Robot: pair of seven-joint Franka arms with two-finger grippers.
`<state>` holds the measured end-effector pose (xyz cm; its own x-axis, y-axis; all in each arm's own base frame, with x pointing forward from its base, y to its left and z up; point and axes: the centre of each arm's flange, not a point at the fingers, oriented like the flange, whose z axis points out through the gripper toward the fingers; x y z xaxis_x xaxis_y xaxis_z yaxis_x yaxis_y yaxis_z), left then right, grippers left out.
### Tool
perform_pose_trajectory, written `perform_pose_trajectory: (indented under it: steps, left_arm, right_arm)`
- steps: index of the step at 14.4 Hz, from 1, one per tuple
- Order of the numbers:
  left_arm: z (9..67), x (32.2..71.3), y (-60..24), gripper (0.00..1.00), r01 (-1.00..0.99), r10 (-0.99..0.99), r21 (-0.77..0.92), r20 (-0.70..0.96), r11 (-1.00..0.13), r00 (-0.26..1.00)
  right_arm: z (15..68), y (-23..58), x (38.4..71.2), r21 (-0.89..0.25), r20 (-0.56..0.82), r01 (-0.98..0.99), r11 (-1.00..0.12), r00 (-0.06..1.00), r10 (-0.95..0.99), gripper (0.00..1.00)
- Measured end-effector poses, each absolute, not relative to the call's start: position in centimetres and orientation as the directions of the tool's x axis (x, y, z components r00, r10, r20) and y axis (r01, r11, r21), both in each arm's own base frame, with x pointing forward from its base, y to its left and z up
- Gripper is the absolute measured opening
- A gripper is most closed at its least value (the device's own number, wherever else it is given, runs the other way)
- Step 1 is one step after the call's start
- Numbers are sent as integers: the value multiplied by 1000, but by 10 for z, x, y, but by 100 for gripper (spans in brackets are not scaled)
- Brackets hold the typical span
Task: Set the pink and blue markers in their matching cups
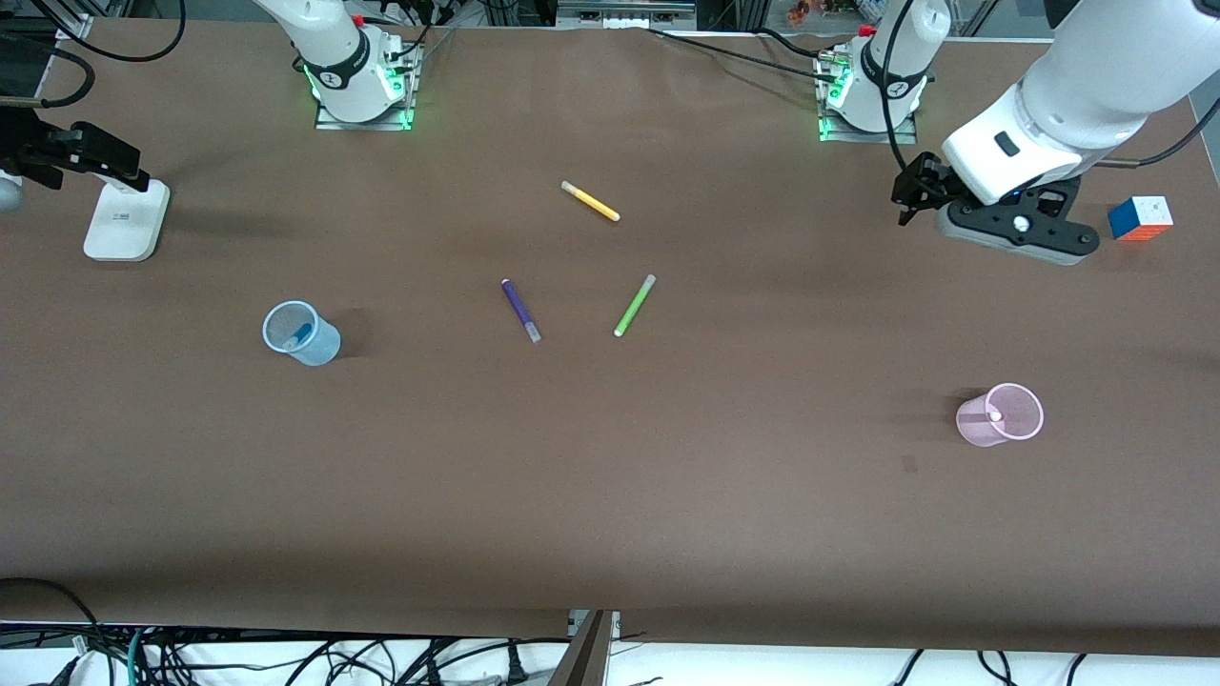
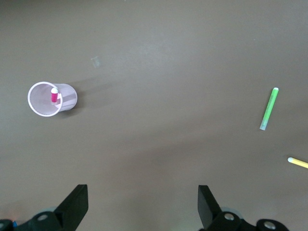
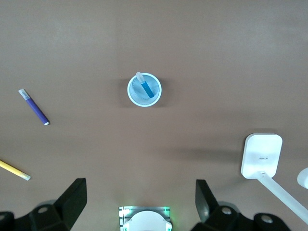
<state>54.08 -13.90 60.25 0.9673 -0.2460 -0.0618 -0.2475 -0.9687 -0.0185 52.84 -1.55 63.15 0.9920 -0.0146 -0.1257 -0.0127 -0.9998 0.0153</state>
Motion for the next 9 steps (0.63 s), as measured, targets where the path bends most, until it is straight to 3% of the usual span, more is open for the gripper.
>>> perform_pose_trajectory:
  steps: [4, 9]
  left_arm:
    - [601, 548, -88, 100, -157, -156, -21, -63, -987, 986]
    - [592, 551, -86, 100, -153, -151, -20, -76, -988, 986]
  right_arm:
    - [632, -16, 528, 15, -126, -13, -1000, 992, -15, 100]
    - [632, -16, 528, 15, -126, -13, -1000, 992, -15, 100]
